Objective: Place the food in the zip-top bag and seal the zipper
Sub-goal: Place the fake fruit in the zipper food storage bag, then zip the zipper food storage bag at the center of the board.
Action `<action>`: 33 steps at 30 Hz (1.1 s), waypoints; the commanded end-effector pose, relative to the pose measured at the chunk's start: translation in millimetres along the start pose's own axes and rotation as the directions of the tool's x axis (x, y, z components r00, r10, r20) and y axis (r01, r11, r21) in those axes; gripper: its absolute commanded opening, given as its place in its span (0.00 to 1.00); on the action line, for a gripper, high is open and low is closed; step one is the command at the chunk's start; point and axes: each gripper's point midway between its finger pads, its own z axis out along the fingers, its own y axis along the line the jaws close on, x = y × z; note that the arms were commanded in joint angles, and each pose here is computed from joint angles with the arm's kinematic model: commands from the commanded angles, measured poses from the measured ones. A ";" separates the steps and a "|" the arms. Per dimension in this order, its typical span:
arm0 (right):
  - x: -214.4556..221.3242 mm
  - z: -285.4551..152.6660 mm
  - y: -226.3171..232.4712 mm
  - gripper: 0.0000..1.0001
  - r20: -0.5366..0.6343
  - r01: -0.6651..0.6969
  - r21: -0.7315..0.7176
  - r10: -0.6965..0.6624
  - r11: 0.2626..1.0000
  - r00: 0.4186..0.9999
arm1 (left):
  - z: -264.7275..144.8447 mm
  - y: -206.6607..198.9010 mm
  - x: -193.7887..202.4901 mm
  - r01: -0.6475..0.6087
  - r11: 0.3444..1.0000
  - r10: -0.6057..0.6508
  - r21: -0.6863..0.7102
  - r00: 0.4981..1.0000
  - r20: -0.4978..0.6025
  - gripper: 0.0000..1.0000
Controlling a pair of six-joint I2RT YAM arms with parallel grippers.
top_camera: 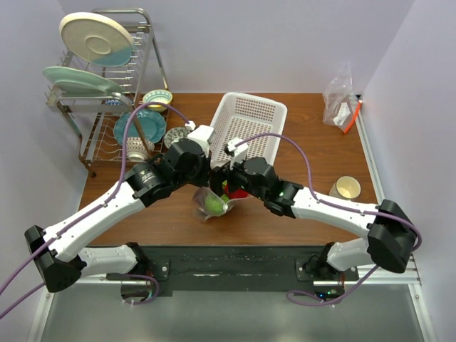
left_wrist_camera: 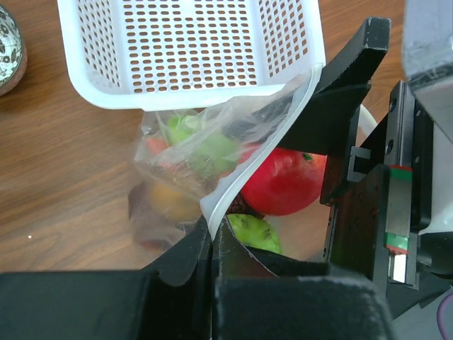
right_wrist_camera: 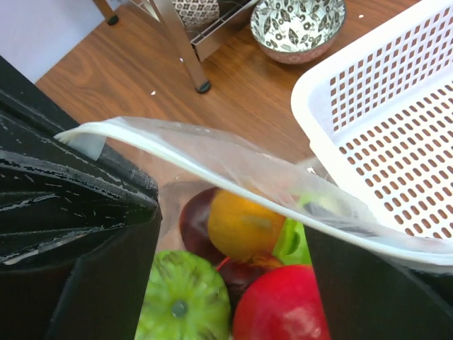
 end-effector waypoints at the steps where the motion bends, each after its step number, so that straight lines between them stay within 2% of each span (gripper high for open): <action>1: -55.6 -11.7 13.7 0.87 0.136 -0.022 -0.028 0.025 0.999 0.990 | -12.2 -20.6 -23.1 0.036 0.995 -0.044 0.098 0.996 0.079 0.00; 5: -58.6 -43.0 13.8 0.87 0.109 -0.033 -0.035 0.037 0.999 0.993 | -12.0 -18.7 -21.5 0.038 0.995 -0.045 0.093 0.996 0.078 0.00; 6: -58.5 -49.0 13.3 0.90 0.102 -0.037 -0.031 0.040 0.999 0.994 | -11.1 -18.1 -19.8 0.036 0.995 -0.043 0.090 0.996 0.074 0.00; 7: -60.1 -55.9 12.5 0.97 0.099 -0.040 -0.029 0.043 0.999 0.994 | -10.5 -17.4 -18.7 0.036 0.996 -0.042 0.088 0.997 0.072 0.00; 10: -54.9 -77.1 13.9 0.99 0.071 -0.050 -0.046 0.053 0.998 0.996 | -7.5 -15.9 -13.2 0.033 0.996 -0.037 0.081 0.998 0.059 0.00; 11: -44.1 -82.8 11.0 0.99 0.023 -0.056 -0.037 0.057 0.998 0.998 | -7.0 -14.8 -11.9 0.033 0.996 -0.038 0.078 0.998 0.057 0.00; 14: -34.3 -100.6 11.7 0.99 -0.037 -0.042 -0.049 0.040 0.998 0.999 | -4.2 -12.6 -6.0 0.034 0.997 -0.038 0.071 0.998 0.047 0.00; 20: -11.2 -118.5 -21.7 0.99 -0.126 -0.047 0.133 0.064 0.990 0.990 | -3.2 -10.7 -2.9 0.042 0.997 -0.045 0.063 0.998 0.044 0.00; 27: 0.8 -132.6 -23.7 0.99 -0.115 -0.126 0.145 0.143 0.981 0.983 | -5.1 -6.9 -5.9 0.038 0.998 -0.040 0.045 0.998 0.055 0.00; 33: 18.1 -132.3 -28.4 0.89 -0.116 -0.155 0.156 0.174 0.975 0.978 | -5.3 -7.9 -6.3 0.035 0.998 -0.037 0.046 0.998 0.051 0.00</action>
